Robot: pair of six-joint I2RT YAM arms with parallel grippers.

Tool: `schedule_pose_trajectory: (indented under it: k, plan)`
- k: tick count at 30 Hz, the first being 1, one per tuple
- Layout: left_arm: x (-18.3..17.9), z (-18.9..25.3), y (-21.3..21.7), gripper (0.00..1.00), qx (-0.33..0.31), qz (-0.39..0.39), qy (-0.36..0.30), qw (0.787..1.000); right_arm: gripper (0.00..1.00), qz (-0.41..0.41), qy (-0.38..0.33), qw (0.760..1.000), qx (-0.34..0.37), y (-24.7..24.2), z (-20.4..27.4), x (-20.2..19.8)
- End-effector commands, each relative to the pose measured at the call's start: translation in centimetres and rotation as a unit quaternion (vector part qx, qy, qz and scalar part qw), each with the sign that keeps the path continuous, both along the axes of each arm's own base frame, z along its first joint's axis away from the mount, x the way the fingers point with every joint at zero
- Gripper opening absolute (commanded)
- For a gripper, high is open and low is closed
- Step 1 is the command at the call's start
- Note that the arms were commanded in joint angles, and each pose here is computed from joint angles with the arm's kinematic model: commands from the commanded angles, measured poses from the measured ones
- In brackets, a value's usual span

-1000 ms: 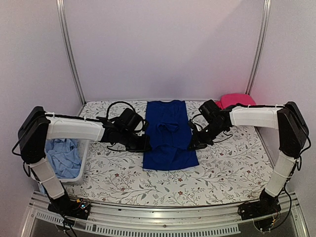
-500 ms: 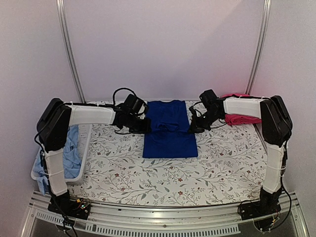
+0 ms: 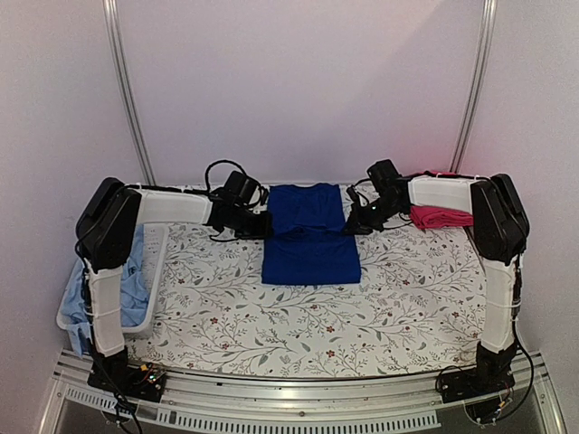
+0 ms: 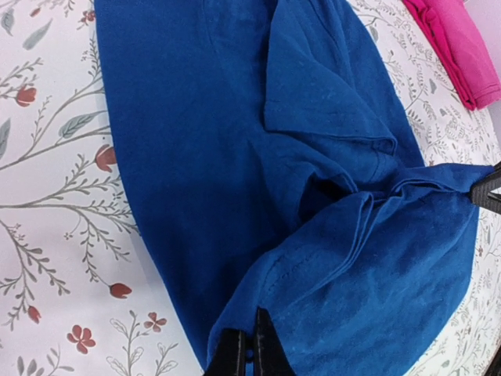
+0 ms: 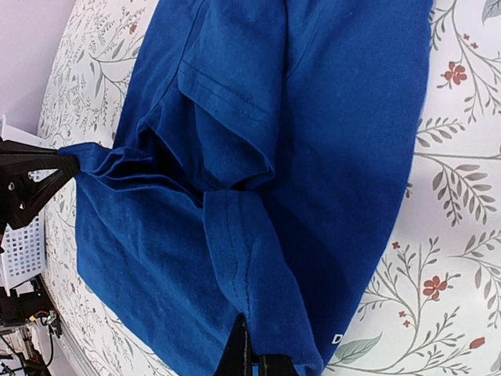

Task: Fold and stack the mixed laundry pile
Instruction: Fold the rectangle-folded T-shirt at the center of the board.

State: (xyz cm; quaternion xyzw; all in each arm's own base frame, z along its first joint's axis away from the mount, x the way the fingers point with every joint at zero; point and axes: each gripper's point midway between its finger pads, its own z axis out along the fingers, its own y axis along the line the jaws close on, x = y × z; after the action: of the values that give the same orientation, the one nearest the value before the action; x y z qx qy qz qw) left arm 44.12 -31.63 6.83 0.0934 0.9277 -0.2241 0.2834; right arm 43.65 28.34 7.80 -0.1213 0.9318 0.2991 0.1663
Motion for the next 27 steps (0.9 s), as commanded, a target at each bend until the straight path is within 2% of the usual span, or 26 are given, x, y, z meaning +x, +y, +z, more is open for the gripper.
schedule_pose_trajectory:
  k: [1,12,21,27]
  plan:
    - [1.5,0.9,-0.2,0.0,-0.022,-0.004,-0.023,0.999,0.0,-0.005,-0.014,1.0,0.021,-0.8,0.2,2.1]
    - [0.0,5.4,-0.5,0.0,-0.068,-0.049,-0.095,0.992,0.0,0.042,-0.043,0.994,0.094,0.2,4.9,-0.8]
    - [0.4,6.5,-0.9,0.0,-0.087,-0.065,-0.12,0.987,0.0,0.081,-0.078,0.985,0.128,1.2,7.4,-0.9]
    - [1.7,5.5,-0.3,0.0,-0.082,-0.044,-0.115,0.989,0.0,0.079,-0.081,0.986,0.121,1.4,6.5,0.2]
